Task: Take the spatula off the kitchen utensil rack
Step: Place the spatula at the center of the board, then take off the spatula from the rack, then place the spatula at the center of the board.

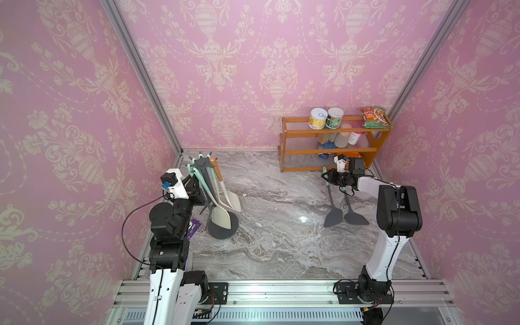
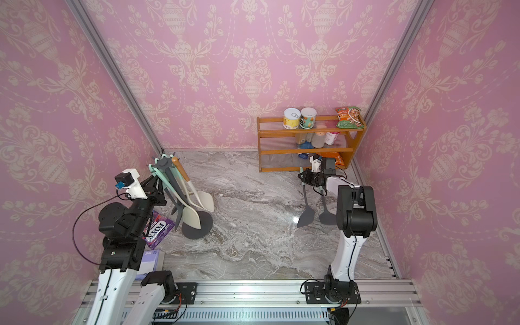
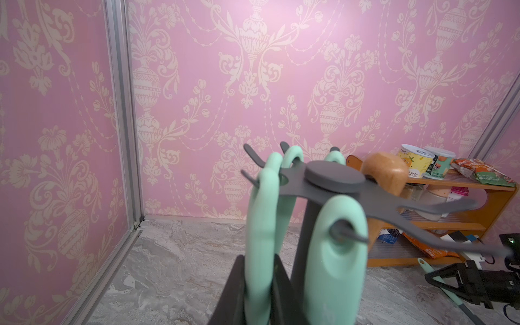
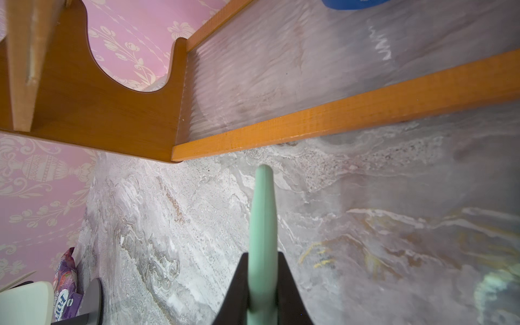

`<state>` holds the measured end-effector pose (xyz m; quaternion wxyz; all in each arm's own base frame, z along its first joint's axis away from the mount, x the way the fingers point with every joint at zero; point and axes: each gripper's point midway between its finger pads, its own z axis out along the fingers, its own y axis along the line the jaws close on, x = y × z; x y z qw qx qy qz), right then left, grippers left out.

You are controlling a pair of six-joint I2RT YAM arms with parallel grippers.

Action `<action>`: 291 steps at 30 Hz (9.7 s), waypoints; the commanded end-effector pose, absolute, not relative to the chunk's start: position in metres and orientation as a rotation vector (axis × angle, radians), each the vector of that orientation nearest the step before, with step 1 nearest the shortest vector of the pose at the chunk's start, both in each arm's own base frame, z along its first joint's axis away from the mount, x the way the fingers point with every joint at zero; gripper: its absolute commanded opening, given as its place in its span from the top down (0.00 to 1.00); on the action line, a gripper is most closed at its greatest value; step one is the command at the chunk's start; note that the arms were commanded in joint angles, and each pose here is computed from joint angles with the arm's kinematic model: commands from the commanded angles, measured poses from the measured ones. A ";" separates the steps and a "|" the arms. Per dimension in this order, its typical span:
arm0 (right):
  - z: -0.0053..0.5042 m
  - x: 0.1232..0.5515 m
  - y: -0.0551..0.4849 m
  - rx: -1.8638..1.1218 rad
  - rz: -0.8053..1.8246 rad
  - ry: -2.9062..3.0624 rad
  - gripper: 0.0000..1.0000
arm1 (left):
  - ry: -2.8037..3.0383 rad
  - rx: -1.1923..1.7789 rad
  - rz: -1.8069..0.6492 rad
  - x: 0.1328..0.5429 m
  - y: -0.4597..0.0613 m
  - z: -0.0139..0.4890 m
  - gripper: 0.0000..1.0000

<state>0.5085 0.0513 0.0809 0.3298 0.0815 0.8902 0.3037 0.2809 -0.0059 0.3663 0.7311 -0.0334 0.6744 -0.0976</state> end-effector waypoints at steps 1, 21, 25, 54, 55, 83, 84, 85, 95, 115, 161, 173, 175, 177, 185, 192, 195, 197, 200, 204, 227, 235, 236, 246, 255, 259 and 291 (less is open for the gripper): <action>0.084 0.515 0.047 0.250 0.778 2.345 1.00 | 1.556 -0.122 -0.210 0.282 -0.001 0.348 1.00; 0.043 0.506 0.044 0.321 0.655 2.599 0.96 | 1.554 -0.134 -0.195 0.281 0.002 0.344 1.00; 0.033 0.505 0.044 0.335 0.655 2.648 0.95 | 1.551 -0.133 -0.194 0.281 0.002 0.345 1.00; 0.058 0.456 0.037 0.137 0.248 2.772 0.66 | 1.541 -0.133 -0.187 0.277 0.003 0.348 1.00; 0.057 0.450 0.038 0.125 0.225 2.786 0.65 | 1.540 -0.133 -0.186 0.276 0.003 0.348 1.00; 0.344 0.351 0.389 -0.959 1.185 1.470 0.53 | 1.542 -0.119 -0.210 0.281 -0.001 0.353 0.99; 0.348 0.348 0.396 -0.981 1.201 1.447 0.53 | 1.545 -0.119 -0.211 0.281 -0.001 0.353 0.99; 0.351 0.344 0.404 -1.005 1.222 1.427 0.51 | 1.545 -0.119 -0.209 0.281 -0.001 0.353 0.99; 0.365 0.330 0.451 -1.125 1.313 1.289 0.49 | 1.556 -0.118 -0.213 0.283 -0.001 0.351 0.99; 0.353 0.303 0.518 -1.278 1.256 1.219 0.52 | 1.563 -0.118 -0.216 0.286 -0.002 0.350 1.00; 0.368 0.318 0.516 -1.267 1.307 1.157 0.61 | 1.571 -0.115 -0.220 0.289 -0.002 0.345 1.00; 0.365 0.305 0.517 -1.262 1.352 1.153 0.69 | 1.573 -0.115 -0.224 0.289 -0.003 0.346 1.00; 0.366 0.304 0.518 -1.261 1.357 1.150 0.70 | 1.571 -0.115 -0.224 0.288 -0.003 0.346 1.00; 0.367 0.303 0.519 -1.259 1.360 1.145 0.70 | 1.570 -0.114 -0.225 0.288 -0.003 0.347 1.00; 0.364 0.303 0.521 -1.256 1.329 1.169 0.84 | 1.568 -0.114 -0.227 0.288 -0.003 0.347 1.00; 0.368 0.301 0.513 -1.257 1.274 1.178 0.96 | 1.566 -0.116 -0.228 0.288 -0.003 0.347 1.00; 0.371 0.303 0.509 -1.250 1.236 1.178 0.99 | 1.568 -0.116 -0.225 0.287 -0.003 0.346 1.00; 0.374 0.303 0.506 -1.247 1.214 1.173 1.00 | 1.566 -0.118 -0.221 0.286 -0.002 0.347 1.00; 0.379 0.306 0.501 -1.235 1.183 1.169 1.00 | 1.564 -0.117 -0.219 0.286 -0.002 0.347 1.00; 0.386 0.307 0.495 -1.221 1.159 1.159 1.00 | 1.564 -0.118 -0.218 0.286 -0.002 0.347 1.00; 0.338 0.404 0.365 -0.861 0.589 1.686 1.00 | 1.559 -0.116 -0.219 0.285 -0.002 0.349 1.00; 0.310 0.439 0.286 -0.561 0.218 1.956 1.00 | 1.556 -0.111 -0.230 0.285 -0.004 0.351 1.00; 0.304 0.443 0.276 -0.520 0.203 1.985 1.00 | 1.555 -0.111 -0.230 0.284 -0.004 0.351 1.00; 0.237 0.477 0.203 -0.245 0.107 2.249 1.00 | 1.549 -0.111 -0.233 0.281 -0.004 0.352 1.00; 0.184 0.487 0.181 -0.193 0.179 2.443 1.00 | 1.561 -0.115 -0.230 0.284 -0.004 0.347 1.00; 0.175 0.484 0.182 -0.236 0.187 2.506 1.00 | 1.565 -0.115 -0.231 0.285 -0.004 0.345 1.00; 0.032 0.472 0.125 -0.099 -0.018 2.846 1.00 | 1.561 -0.109 -0.229 0.283 -0.004 0.347 1.00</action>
